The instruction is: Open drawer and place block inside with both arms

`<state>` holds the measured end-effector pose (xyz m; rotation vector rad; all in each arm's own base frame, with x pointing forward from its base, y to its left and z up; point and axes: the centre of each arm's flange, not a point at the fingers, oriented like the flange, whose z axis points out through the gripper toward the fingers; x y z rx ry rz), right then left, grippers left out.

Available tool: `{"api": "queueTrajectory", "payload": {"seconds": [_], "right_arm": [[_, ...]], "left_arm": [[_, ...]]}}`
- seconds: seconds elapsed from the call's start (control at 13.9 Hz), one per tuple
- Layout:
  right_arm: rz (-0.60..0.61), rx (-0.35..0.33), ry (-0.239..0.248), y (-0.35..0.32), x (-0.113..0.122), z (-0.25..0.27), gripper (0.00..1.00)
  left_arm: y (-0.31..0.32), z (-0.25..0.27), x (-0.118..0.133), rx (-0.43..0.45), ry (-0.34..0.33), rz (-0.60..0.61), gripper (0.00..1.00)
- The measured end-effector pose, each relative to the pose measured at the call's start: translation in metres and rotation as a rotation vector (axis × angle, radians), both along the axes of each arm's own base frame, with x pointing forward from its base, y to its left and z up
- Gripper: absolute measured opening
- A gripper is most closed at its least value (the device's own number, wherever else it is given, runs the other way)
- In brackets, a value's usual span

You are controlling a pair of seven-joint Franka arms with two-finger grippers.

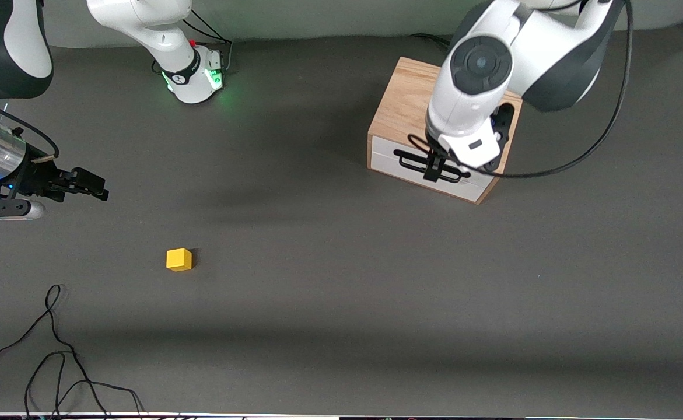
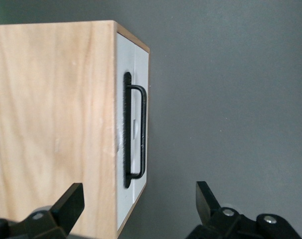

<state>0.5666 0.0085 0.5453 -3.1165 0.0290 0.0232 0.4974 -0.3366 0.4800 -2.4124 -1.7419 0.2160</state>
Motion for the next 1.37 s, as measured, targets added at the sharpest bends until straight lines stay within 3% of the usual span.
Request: {"api": "queueTrajectory", "payload": {"seconds": [0.29, 0.58, 1.37], "right_arm": [[0.011, 0.000, -0.005, 0.006, 0.000, 0.001, 1.00], [0.011, 0.000, -0.005, 0.006, 0.001, 0.000, 1.00], [0.011, 0.000, -0.007, 0.006, 0.002, 0.000, 1.00]], "left_arm": [[0.009, -0.094, 0.005, 0.036, 0.091, 0.020, 1.00], [0.013, -0.144, 0.010, 0.061, 0.159, 0.028, 1.00], [0.005, -0.185, 0.012, 0.078, 0.169, 0.057, 1.00]]}}
